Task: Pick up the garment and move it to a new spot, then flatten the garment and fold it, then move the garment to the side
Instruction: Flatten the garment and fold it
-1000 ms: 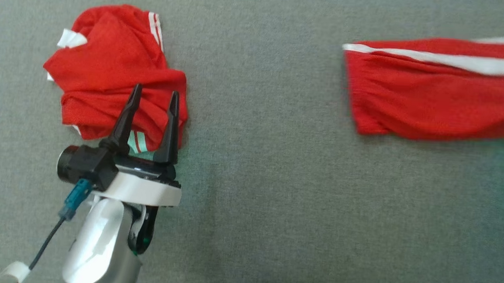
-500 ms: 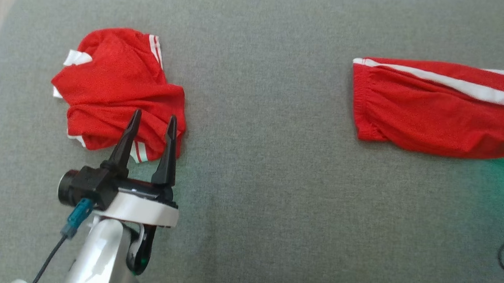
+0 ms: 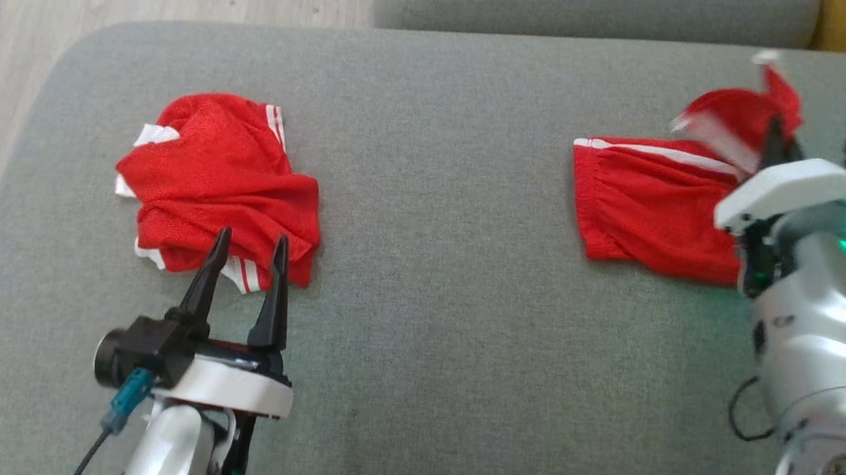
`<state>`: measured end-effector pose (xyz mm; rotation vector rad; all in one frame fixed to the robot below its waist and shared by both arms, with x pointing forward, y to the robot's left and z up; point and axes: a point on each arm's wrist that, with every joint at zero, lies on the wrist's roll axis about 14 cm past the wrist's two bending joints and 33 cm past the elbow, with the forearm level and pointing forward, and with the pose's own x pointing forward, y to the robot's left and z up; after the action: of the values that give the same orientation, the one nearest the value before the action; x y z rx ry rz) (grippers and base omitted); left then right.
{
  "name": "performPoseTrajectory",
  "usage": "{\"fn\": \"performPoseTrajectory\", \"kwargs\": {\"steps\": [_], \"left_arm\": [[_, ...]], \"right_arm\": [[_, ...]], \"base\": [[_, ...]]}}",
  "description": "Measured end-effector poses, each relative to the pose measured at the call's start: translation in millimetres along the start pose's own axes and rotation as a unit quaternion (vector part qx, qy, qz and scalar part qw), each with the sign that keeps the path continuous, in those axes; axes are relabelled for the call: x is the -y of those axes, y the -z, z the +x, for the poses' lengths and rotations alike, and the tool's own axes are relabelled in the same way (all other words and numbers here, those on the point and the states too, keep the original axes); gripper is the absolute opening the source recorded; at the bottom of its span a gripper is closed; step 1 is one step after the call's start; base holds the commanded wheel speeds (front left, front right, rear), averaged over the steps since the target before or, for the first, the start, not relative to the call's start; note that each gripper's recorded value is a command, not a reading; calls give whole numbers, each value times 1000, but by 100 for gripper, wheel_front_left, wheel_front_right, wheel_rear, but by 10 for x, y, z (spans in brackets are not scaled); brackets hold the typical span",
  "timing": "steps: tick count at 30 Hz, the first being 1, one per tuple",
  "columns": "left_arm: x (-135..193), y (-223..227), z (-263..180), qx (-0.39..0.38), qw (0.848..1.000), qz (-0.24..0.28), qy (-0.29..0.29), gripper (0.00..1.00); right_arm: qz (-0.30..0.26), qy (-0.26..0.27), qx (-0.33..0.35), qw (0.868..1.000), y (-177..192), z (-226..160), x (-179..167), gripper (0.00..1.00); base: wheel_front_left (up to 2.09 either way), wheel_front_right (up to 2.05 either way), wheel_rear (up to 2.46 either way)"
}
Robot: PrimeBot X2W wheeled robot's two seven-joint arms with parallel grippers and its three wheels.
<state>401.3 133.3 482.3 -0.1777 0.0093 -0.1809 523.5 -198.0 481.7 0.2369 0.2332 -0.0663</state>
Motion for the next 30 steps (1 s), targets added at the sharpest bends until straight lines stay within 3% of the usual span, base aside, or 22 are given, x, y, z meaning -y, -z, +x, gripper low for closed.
{"fn": "performPoseTrajectory", "kwargs": {"steps": [13,20,27,30], "left_arm": [[-81,-69,-142,8,1000,7,-18,100],[-61,-44,-175,5,1000,6,-17,100],[-66,-18,-220,1,1000,5,-20,100],[-68,-17,-217,1,1000,5,-21,100]], "right_arm": [[9,-98,-10,995,136,-117,-730,0],[25,-150,-55,987,630,-431,-952,0],[-17,-202,-70,977,752,-551,-1231,0],[-44,-213,-97,971,975,-643,-1239,0]], "base": [[0,0,0],[0,0,0],[0,0,0],[0,0,0]]}}
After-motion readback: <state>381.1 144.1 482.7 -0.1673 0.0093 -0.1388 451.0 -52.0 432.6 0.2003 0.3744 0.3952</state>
